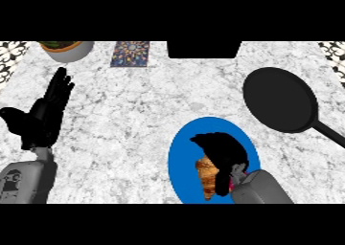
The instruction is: Pick the croissant from the plate and place it in the pan
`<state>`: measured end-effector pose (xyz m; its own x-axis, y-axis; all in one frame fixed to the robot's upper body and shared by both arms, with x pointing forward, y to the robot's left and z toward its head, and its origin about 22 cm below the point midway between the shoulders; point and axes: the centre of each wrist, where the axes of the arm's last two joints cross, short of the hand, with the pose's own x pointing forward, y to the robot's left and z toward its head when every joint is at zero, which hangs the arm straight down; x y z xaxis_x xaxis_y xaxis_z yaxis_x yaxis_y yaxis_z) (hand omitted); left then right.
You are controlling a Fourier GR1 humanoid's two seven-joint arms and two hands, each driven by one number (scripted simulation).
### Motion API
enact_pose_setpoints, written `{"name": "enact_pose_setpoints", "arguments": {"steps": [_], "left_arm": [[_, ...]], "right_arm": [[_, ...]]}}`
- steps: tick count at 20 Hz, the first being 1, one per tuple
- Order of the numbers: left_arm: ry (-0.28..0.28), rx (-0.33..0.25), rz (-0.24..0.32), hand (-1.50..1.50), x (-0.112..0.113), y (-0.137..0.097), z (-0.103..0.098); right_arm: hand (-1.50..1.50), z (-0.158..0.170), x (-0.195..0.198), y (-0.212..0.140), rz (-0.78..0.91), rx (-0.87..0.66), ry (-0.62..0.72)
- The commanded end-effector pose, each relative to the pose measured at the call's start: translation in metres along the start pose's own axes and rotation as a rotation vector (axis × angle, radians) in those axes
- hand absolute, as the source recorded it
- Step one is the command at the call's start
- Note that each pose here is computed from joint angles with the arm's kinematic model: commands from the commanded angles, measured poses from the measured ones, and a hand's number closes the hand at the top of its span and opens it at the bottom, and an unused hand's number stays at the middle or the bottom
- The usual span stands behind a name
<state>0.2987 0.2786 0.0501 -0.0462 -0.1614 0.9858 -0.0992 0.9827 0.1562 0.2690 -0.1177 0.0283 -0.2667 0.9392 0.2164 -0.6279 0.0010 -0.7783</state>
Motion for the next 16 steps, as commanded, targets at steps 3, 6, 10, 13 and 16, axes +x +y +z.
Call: {"name": "enact_pose_setpoints", "arguments": {"steps": [3,6,10,13,16], "left_arm": [[-0.001,0.004,-0.001,0.0,-0.007,0.004,0.006],[0.012,-0.004,-0.005,0.0,-0.006,-0.001,0.006],[0.009,-0.007,-0.005,0.0,-0.001,-0.007,0.014],[0.007,0.019,0.009,0.0,0.0,0.017,0.007],[0.001,-0.022,-0.004,0.0,-0.002,0.0,0.0]], "right_arm": [[1.5,-0.012,0.008,0.021,0.058,0.021,-0.123],[1.5,-0.015,0.002,-0.007,0.059,0.008,-0.121],[1.5,-0.022,0.005,0.022,0.073,-0.015,-0.126],[1.5,-0.005,-0.009,0.009,0.052,-0.097,-0.117],[1.5,-0.028,0.015,-0.007,-0.129,-0.186,0.159]]}}
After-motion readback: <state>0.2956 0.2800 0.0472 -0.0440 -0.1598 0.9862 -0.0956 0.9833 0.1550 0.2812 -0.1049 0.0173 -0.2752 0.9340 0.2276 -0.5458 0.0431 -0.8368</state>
